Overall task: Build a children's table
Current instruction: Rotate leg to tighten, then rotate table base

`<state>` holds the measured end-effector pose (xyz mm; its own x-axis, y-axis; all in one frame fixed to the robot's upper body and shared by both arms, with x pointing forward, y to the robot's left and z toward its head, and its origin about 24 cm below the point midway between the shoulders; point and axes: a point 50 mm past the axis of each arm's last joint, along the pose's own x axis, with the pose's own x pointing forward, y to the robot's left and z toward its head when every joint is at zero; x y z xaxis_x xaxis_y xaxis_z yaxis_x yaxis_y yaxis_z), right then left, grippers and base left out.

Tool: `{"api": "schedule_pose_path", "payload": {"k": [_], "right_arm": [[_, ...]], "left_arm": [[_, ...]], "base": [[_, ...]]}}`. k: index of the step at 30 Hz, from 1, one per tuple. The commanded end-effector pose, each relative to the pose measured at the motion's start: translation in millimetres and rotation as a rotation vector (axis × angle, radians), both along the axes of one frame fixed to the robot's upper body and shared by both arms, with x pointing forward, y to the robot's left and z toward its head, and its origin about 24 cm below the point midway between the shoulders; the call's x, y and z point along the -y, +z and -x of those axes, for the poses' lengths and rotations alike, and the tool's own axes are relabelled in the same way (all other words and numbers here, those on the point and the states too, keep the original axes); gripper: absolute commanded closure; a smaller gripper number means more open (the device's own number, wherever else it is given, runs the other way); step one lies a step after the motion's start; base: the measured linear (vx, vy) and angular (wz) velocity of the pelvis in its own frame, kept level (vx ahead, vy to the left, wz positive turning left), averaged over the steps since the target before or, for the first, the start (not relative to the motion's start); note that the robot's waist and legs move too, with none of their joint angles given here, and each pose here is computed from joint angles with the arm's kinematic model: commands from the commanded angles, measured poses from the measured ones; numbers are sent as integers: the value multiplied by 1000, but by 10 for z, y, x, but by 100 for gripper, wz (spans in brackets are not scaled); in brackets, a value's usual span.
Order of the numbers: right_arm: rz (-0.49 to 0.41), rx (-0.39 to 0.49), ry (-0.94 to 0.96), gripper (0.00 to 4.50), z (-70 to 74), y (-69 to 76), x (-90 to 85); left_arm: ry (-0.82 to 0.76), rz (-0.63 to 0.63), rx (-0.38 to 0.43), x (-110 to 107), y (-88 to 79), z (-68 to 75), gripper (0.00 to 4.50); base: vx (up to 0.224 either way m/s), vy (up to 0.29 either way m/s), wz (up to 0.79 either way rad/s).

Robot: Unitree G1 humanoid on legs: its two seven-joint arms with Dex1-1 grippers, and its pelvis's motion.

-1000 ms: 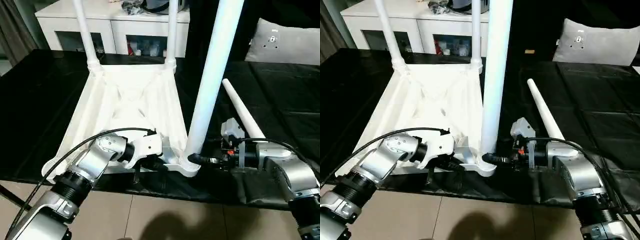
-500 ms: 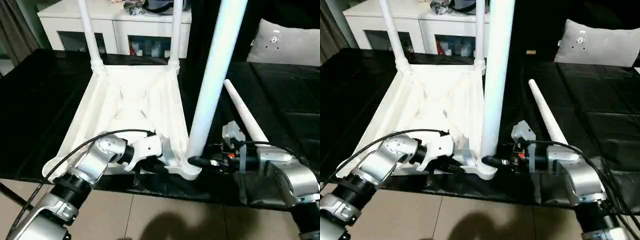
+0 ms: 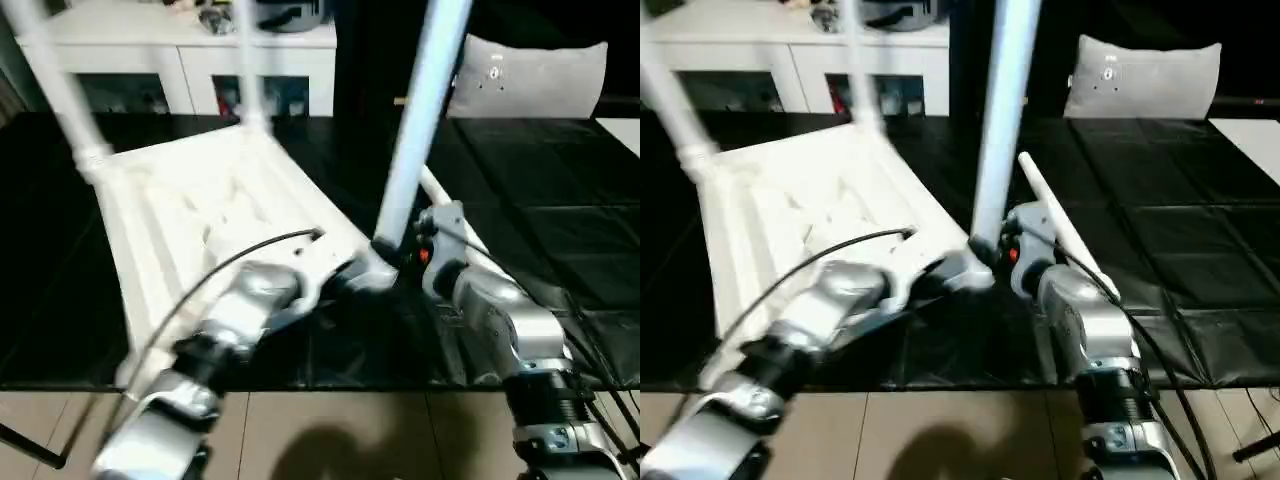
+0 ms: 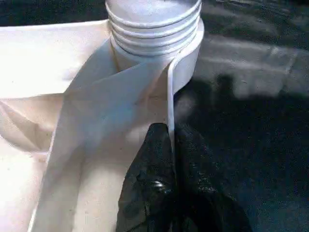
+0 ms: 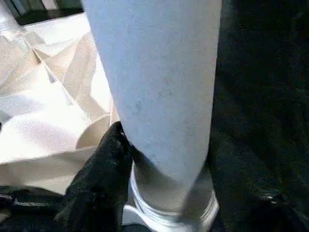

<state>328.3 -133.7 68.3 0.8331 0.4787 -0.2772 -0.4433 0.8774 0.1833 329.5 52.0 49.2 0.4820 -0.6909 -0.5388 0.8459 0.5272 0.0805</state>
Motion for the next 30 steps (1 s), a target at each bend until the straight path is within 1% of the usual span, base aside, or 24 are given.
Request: {"api": "schedule_pose_path", "payload": {"k": [1, 3, 5, 6, 9, 11, 12, 13, 14, 15, 17, 18, 20, 21, 23, 24, 25, 26, 27, 28, 29, 30], "right_arm": [[-2, -38, 19, 179, 27, -80, -58], [17, -22, 39, 161, 52, -75, -22], [37, 5, 81, 153, 71, -45, 47], [45, 16, 98, 130, 77, -32, 75], [64, 35, 133, 122, 88, -7, 135], [81, 58, 184, 91, 112, 25, 201], [81, 58, 184, 91, 112, 25, 201], [81, 58, 184, 82, 112, 25, 201], [88, 68, 207, 63, 123, 39, 227], [103, 81, 291, 52, 197, 66, 301], [103, 83, 317, 38, 227, 75, 328], [104, 84, 337, 30, 258, 86, 370], [109, 81, 362, 30, 310, 100, 448], [114, 77, 376, 5, 341, 104, 487], [119, 72, 396, 5, 381, 108, 534], [121, 54, 433, 5, 450, 110, 591], [121, 48, 446, 5, 474, 111, 609], [116, 37, 469, 0, 512, 112, 619], [109, 21, 517, 0, 578, 103, 607], [104, 13, 542, 0, 611, 94, 582], [100, 9, 558, 0, 635, 87, 559], [97, 6, 565, 0, 644, 80, 540]], "left_arm": [[-20, 39, 39, 71, 87, -12, 450], [-46, 35, 40, 42, 90, 6, 450], [-79, 26, 44, -8, 77, 17, 450], [-90, 21, 46, -30, 70, 21, 450], [-126, 0, 53, -71, 48, 35, 450], [-168, -26, 52, -122, 22, 59, 450], [-168, -26, 52, -122, 22, 59, 450], [-168, -26, 52, -122, 22, 59, 450], [-183, -38, 52, -146, 12, 68, 450], [-183, -74, 53, -225, -14, 60, 450], [-177, -82, 55, -248, -18, 55, 450], [-164, -86, 59, -268, -18, 42, 450], [-164, -87, 60, -283, -19, 40, 450], [-170, -90, 64, -287, -22, 43, 450], [-179, -95, 68, -293, -26, 49, 450], [-187, -104, 88, -297, -30, 51, 450], [-189, -107, 94, -299, -31, 52, 450], [-188, -101, 99, -291, -25, 50, 423], [-206, -75, 86, -270, 3, 60, 407], [-201, -42, 80, -252, 39, 56, 396], [-191, -12, 75, -239, 71, 49, 396], [-190, -2, 79, -233, 88, 46, 382]], "base": [[0, 0, 0], [0, 0, 0], [0, 0, 0], [0, 0, 0], [0, 0, 0], [0, 0, 0], [0, 0, 0], [0, 0, 0], [0, 0, 0], [0, 0, 0], [0, 0, 0], [0, 0, 0], [0, 0, 0], [0, 0, 0], [0, 0, 0], [0, 0, 0], [0, 0, 0], [0, 0, 0], [0, 0, 0], [0, 0, 0], [0, 0, 0], [0, 0, 0]]}}
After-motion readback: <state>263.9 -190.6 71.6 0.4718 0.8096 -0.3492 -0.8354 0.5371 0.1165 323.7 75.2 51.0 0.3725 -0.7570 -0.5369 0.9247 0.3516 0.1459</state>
